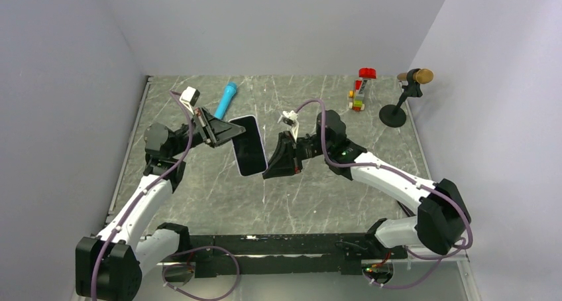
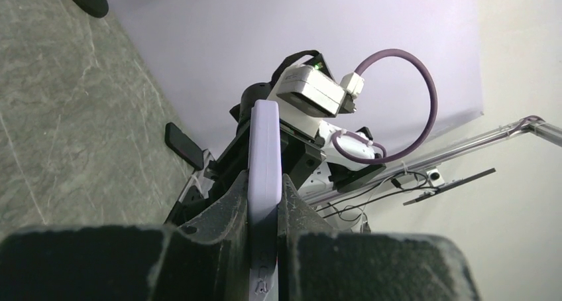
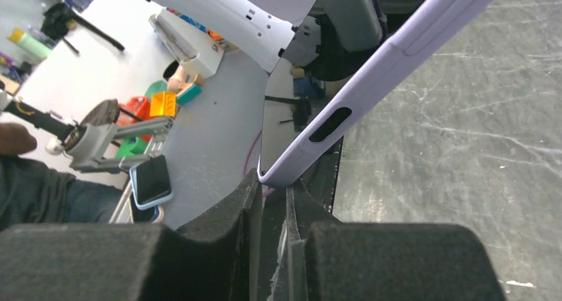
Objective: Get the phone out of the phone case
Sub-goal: Remove the phone case from the phone.
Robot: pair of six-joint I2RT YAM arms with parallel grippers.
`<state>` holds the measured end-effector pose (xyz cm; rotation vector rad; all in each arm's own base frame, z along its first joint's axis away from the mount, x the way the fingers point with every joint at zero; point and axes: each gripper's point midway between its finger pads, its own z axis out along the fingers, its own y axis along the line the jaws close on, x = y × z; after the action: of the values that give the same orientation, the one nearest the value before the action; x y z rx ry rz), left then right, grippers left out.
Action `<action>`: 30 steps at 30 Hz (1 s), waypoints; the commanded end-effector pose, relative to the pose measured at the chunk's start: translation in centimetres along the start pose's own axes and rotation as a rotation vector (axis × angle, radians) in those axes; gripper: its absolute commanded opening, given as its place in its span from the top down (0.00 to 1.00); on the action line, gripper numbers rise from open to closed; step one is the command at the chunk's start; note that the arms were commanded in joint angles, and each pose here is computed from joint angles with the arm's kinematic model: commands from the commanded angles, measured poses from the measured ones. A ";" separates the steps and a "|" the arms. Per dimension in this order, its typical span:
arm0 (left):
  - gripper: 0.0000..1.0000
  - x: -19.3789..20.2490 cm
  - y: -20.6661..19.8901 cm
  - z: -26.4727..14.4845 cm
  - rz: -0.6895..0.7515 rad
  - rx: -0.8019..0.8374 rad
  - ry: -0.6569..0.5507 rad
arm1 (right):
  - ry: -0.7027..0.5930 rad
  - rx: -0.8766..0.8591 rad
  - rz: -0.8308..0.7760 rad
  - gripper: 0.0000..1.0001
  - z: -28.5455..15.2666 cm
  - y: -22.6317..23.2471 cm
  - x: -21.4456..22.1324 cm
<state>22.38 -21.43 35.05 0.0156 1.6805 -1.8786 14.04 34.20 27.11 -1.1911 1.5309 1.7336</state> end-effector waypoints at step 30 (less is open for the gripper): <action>1.00 0.4 -3.3 0.3 -0.010 0.154 -0.010 | 0.006 0.437 0.096 0.54 -1.5 -4.6 0.6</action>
<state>22.23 -22.17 35.33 -0.0257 1.6122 -2.0087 19.87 33.00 22.45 -0.9204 1.9255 1.1895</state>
